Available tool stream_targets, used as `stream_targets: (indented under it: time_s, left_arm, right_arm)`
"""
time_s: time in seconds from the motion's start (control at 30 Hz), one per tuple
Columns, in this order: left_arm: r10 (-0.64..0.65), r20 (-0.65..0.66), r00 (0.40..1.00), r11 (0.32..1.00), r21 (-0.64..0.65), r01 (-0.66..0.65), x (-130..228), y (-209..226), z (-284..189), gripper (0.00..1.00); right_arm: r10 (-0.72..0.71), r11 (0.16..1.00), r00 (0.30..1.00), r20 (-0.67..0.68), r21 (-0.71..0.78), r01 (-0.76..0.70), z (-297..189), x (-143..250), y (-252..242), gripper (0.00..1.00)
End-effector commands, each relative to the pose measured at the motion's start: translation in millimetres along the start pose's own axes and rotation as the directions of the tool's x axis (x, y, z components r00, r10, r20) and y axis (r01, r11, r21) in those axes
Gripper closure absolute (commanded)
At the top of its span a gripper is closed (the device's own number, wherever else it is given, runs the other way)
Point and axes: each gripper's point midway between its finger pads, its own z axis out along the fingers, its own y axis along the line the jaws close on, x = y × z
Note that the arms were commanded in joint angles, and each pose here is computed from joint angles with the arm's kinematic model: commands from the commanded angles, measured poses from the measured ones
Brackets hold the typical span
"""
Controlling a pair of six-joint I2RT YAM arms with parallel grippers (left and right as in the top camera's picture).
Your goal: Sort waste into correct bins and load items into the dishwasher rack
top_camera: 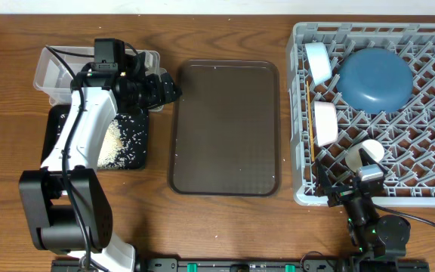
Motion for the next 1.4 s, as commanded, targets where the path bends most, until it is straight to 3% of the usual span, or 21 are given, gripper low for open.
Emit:
stream_targets:
  time_s: [0.0,0.63,0.8,0.87,0.97,1.03,1.17,1.37]
  left_arm:
    - [0.017,0.013,1.000,1.000,-0.002,-0.017,-1.5,-2.6,-5.1,0.13]
    - [0.017,0.015,1.000,1.000,-0.006,-0.016,-1.7,-1.8,-5.4,0.13]
    - [0.035,0.059,0.998,0.992,-0.126,-0.028,-7.1,12.8,-16.8,0.13]
    - [0.122,0.090,0.988,0.985,-0.135,-0.110,-12.2,7.2,-23.3,0.13]
    - [0.325,0.164,0.931,0.943,-0.137,-0.305,-19.6,-13.6,-35.8,0.12]
    - [0.447,0.240,0.861,0.894,-0.156,-0.421,-21.9,-28.2,-47.9,0.12]
    - [0.517,0.395,0.760,0.856,-0.218,-0.469,-14.6,-36.2,-74.3,0.12]
    - [0.558,0.539,0.631,0.828,-0.322,-0.458,35.5,-17.5,-98.6,0.12]
  right_arm:
    - [-0.005,1.000,1.000,0.001,-0.015,0.005,-0.2,0.1,3.5,0.01]
    - [-0.005,1.000,1.000,0.001,-0.015,0.005,-0.2,0.1,3.5,0.01]
    - [-0.005,1.000,1.000,0.001,-0.015,0.005,-0.2,0.1,3.5,0.01]
    - [-0.005,1.000,1.000,0.001,-0.015,0.005,-0.2,0.1,3.5,0.01]
    - [-0.005,1.000,1.000,0.001,-0.015,0.005,-0.2,0.1,3.5,0.01]
    - [-0.005,1.000,1.000,0.001,-0.015,0.005,-0.2,0.1,3.5,0.01]
    - [-0.005,1.000,1.000,0.001,-0.015,0.005,-0.2,0.1,3.5,0.01]
    - [-0.005,1.000,1.000,0.001,-0.015,0.005,-0.2,0.1,3.5,0.01]
